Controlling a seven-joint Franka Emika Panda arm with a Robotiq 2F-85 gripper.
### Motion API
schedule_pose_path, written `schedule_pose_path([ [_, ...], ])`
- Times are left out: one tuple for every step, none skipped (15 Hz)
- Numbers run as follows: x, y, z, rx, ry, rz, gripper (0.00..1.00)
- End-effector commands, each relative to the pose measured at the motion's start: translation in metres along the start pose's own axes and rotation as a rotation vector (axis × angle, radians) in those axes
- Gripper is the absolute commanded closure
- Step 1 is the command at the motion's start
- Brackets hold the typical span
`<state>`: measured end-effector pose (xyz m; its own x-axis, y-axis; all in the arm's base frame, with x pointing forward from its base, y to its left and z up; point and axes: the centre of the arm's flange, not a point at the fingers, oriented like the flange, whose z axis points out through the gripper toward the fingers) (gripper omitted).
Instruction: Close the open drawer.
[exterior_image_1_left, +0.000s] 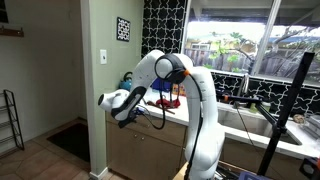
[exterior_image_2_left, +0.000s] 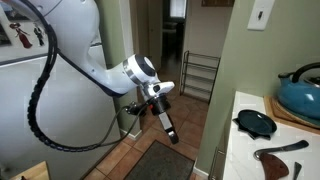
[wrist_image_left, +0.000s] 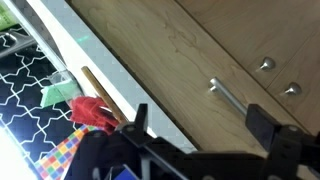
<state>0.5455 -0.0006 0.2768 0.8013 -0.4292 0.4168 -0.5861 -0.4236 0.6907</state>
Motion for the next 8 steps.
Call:
schedule_pose_path([
  [-0.019, 0.015, -0.021, 0.089, -0.058, 0.071, 0.00],
  [-0.022, 0.017, -0.027, 0.109, -0.063, 0.082, 0.00],
  [-0.024, 0.020, -0.032, 0.121, -0.070, 0.092, 0.00],
  [-0.026, 0.023, -0.039, 0.137, -0.069, 0.098, 0.00],
  [-0.028, 0.025, -0.044, 0.148, -0.070, 0.106, 0.00],
  [-0.030, 0.028, -0.049, 0.157, -0.063, 0.110, 0.00],
  [-0.032, 0.030, -0.053, 0.165, -0.059, 0.112, 0.00],
  [-0.033, 0.033, -0.056, 0.169, -0.051, 0.114, 0.00],
])
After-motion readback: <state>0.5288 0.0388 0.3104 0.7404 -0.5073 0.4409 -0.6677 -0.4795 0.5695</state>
